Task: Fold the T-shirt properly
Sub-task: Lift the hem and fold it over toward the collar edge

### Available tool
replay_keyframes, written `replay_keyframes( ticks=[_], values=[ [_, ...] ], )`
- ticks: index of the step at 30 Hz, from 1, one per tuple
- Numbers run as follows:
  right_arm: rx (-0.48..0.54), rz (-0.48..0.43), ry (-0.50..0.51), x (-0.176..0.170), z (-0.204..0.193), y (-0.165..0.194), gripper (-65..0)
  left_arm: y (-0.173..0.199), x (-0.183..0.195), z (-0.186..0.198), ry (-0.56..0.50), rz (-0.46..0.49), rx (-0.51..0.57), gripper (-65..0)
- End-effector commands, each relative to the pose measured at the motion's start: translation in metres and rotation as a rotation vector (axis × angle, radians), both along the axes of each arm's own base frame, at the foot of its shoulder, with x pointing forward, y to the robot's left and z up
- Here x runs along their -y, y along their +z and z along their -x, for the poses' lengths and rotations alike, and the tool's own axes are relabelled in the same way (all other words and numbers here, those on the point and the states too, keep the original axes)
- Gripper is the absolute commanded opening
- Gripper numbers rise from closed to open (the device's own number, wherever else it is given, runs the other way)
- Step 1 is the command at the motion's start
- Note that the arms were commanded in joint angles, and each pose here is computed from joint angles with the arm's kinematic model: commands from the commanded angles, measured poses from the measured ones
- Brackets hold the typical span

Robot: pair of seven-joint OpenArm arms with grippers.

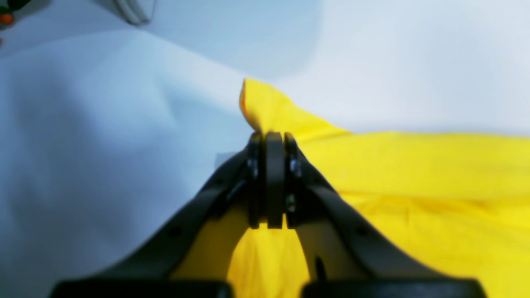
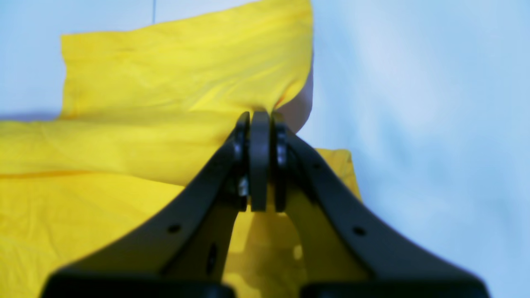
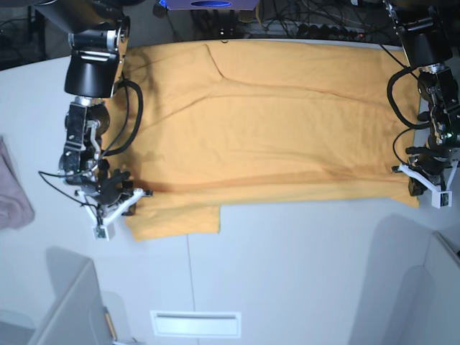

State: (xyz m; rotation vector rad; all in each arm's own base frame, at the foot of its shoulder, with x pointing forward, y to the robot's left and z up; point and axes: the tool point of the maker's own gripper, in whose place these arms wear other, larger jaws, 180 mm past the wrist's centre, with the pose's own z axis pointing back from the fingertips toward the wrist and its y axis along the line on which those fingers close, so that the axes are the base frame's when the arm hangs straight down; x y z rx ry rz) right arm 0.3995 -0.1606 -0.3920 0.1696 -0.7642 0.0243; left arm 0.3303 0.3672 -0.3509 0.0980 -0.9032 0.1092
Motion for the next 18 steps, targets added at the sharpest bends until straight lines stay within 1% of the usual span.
replay_keyframes(
  ticks=[1,4,7,11,14,16,18],
  values=[
    [0.065,0.004,0.0,0.003,-0.014,0.02,-65.0,0.019,-0.007,-0.006,-0.002,-0.03,0.048,-65.0],
    [0.031,0.007,0.0,0.004,-0.006,0.013,-65.0,0.015,-0.005,0.002,-0.013,-0.038,0.031,-65.0],
    [0.03,0.011,-0.027,0.014,0.0,0.019,-65.0,0.012,-0.003,0.009,-0.021,-0.045,0.021,-65.0],
    [0.025,0.029,-0.026,0.017,0.008,0.026,-65.0,0.018,0.004,0.012,-0.045,-0.062,0.029,-65.0],
    [-0.003,0.041,-0.018,0.017,0.018,0.026,-65.0,0.024,0.009,0.014,-0.064,-0.075,0.042,-65.0],
    [-0.009,0.031,-0.012,0.009,0.023,0.027,-65.0,0.027,0.012,0.014,-0.073,-0.081,0.047,-65.0],
    [-0.012,0.029,-0.021,0.009,0.03,0.03,-65.0,0.027,0.013,0.016,-0.077,-0.084,0.046,-65.0]
  ],
)
